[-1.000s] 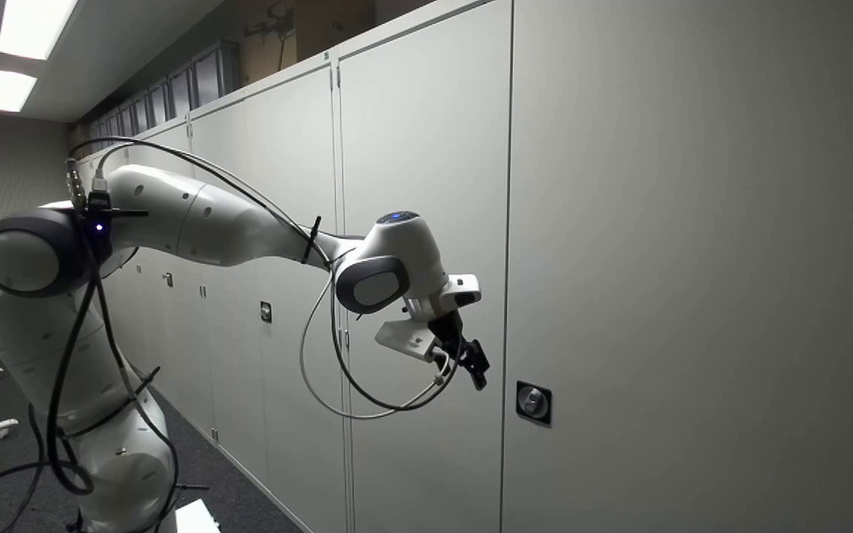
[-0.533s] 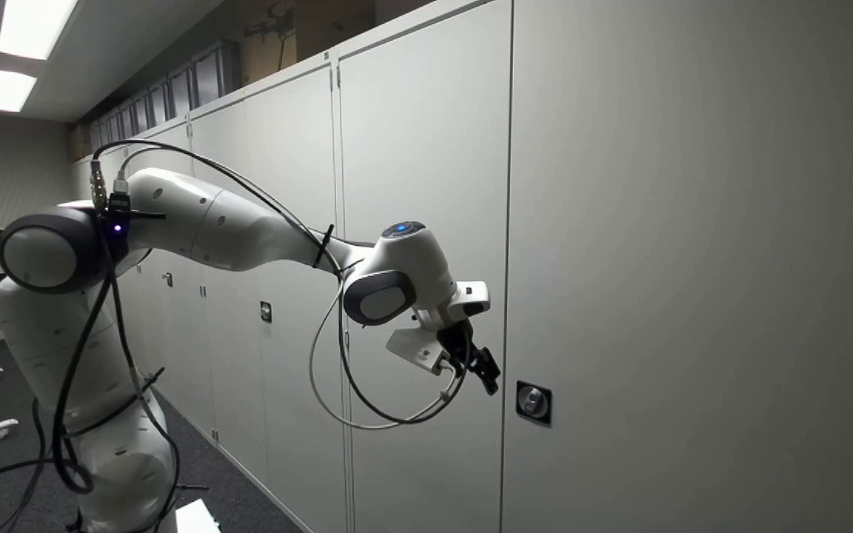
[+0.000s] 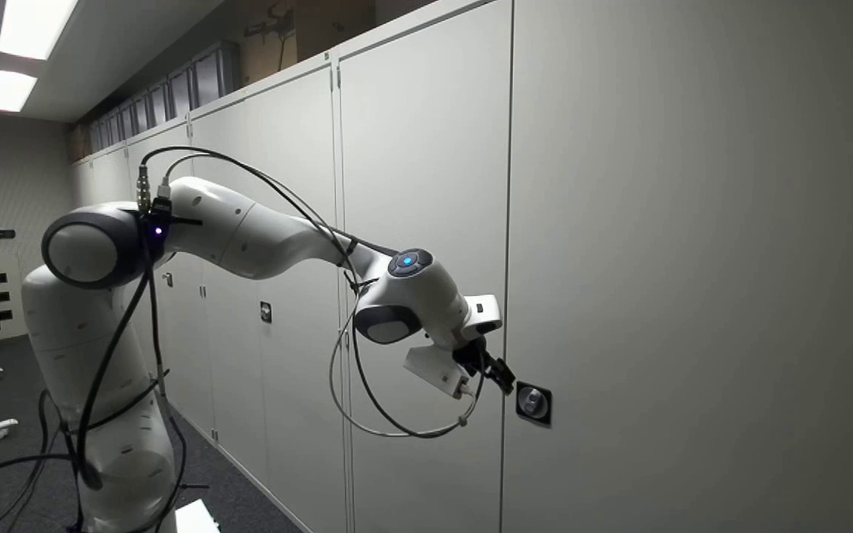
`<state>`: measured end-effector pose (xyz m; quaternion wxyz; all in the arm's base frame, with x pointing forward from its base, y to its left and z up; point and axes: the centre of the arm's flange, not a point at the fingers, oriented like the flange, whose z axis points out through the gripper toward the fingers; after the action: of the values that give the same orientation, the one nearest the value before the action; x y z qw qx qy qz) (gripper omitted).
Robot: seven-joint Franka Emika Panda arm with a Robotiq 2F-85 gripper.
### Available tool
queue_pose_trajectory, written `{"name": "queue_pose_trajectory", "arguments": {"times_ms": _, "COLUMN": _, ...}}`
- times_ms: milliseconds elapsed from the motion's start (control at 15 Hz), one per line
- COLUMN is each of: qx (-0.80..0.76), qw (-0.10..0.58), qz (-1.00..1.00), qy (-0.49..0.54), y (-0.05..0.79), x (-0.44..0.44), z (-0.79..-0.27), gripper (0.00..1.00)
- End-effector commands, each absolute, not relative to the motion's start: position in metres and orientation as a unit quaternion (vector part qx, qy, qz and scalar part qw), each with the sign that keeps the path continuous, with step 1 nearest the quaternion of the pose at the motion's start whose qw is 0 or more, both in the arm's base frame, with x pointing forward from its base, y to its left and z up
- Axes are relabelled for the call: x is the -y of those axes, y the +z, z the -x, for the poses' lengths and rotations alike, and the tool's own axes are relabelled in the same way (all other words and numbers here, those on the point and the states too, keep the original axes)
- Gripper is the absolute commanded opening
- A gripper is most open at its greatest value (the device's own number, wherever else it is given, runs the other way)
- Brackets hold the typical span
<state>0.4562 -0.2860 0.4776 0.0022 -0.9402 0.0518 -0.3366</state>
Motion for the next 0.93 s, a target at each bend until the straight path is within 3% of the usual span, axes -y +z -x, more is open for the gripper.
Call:
{"name": "queue_pose_trajectory", "arguments": {"times_ms": 0, "qx": -0.046, "qw": 0.0, "qz": 0.926, "qy": -0.375, "y": 0.459, "x": 0.305, "z": -0.478, "gripper": 1.0}}
{"name": "queue_pose_trajectory", "arguments": {"times_ms": 867, "qx": -0.049, "qw": 0.026, "qz": 0.909, "qy": -0.414, "y": 0.404, "x": 0.313, "z": -0.523, "gripper": 1.0}}
